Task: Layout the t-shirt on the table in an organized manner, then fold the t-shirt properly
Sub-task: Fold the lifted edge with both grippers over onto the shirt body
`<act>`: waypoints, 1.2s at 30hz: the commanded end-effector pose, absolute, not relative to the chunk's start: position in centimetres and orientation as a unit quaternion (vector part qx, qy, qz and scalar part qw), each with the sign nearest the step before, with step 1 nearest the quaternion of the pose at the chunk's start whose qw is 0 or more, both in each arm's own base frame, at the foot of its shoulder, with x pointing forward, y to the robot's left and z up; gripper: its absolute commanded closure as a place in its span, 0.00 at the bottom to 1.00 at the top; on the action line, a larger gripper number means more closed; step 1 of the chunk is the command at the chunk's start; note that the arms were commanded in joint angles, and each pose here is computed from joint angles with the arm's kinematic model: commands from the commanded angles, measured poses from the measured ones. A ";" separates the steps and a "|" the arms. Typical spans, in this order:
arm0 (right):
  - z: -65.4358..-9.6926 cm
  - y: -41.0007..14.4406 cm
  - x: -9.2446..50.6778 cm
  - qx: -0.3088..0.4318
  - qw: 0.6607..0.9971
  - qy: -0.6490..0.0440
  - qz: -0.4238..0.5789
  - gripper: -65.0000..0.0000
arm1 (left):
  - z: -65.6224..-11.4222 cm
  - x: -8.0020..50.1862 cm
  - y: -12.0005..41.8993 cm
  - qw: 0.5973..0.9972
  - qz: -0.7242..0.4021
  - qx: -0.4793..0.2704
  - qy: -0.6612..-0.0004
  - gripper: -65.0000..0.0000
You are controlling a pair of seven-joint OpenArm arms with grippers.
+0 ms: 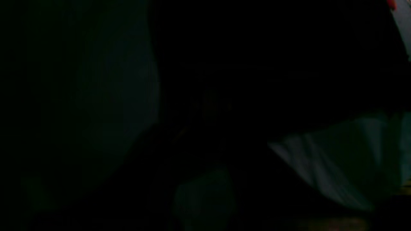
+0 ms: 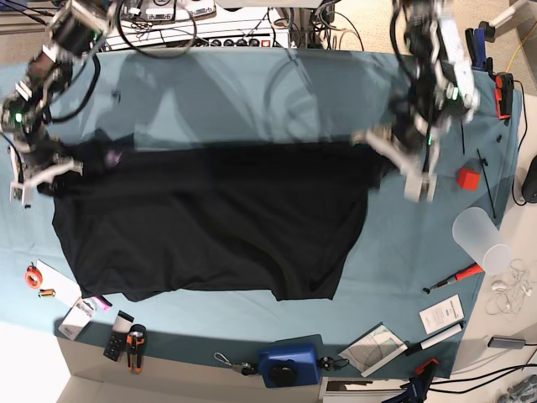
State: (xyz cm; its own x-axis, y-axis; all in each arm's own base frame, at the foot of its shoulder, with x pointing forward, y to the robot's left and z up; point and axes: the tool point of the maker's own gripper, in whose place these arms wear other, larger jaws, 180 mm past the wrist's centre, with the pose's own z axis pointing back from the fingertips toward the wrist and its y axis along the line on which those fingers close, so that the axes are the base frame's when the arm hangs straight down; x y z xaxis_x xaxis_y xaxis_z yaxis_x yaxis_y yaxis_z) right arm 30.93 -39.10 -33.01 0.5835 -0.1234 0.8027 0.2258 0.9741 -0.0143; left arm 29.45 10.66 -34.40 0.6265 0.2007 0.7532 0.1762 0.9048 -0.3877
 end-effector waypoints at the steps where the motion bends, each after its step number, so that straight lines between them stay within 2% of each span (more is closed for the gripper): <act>1: -30.5 -40.4 32.2 -0.075 0.868 -0.480 -0.098 1.00 | -33.6 30.4 10.9 0.869 0.002 -0.208 -0.448 1.00; 7: -31.1 -40.8 33.5 -0.063 0.863 -0.487 -0.115 1.00 | -34.9 32.2 8.3 0.875 -0.032 -0.220 -0.430 1.00; 15: -31.7 -40.6 33.6 -0.053 0.868 -0.481 -0.111 0.98 | -35.8 33.5 8.5 0.886 -0.041 -0.174 -0.428 1.00; 18: -31.5 -40.5 33.8 -0.052 0.865 -0.488 -0.107 0.71 | -35.5 33.6 8.2 0.880 -0.052 -0.178 -0.437 0.66; 19: -31.1 -40.5 34.0 -0.053 0.859 -0.498 -0.107 0.65 | -35.3 33.8 8.2 0.877 -0.050 -0.178 -0.444 0.57; 21: -30.0 -40.8 34.5 -0.057 0.842 -0.525 -0.107 0.64 | -34.6 34.3 8.3 0.867 -0.045 -0.179 -0.464 0.47; 26: -27.9 -41.0 35.4 -0.051 0.813 -0.570 -0.109 0.64 | -33.5 35.3 8.7 0.856 -0.034 -0.176 -0.486 0.46; 33: -26.4 -42.2 35.5 -0.059 0.810 -0.573 -0.105 0.64 | -33.1 35.7 8.8 0.854 -0.037 -0.174 -0.488 0.46; 36: -26.3 -42.9 35.2 -0.063 0.821 -0.556 -0.108 0.64 | -33.6 35.4 8.7 0.862 -0.040 -0.173 -0.475 0.46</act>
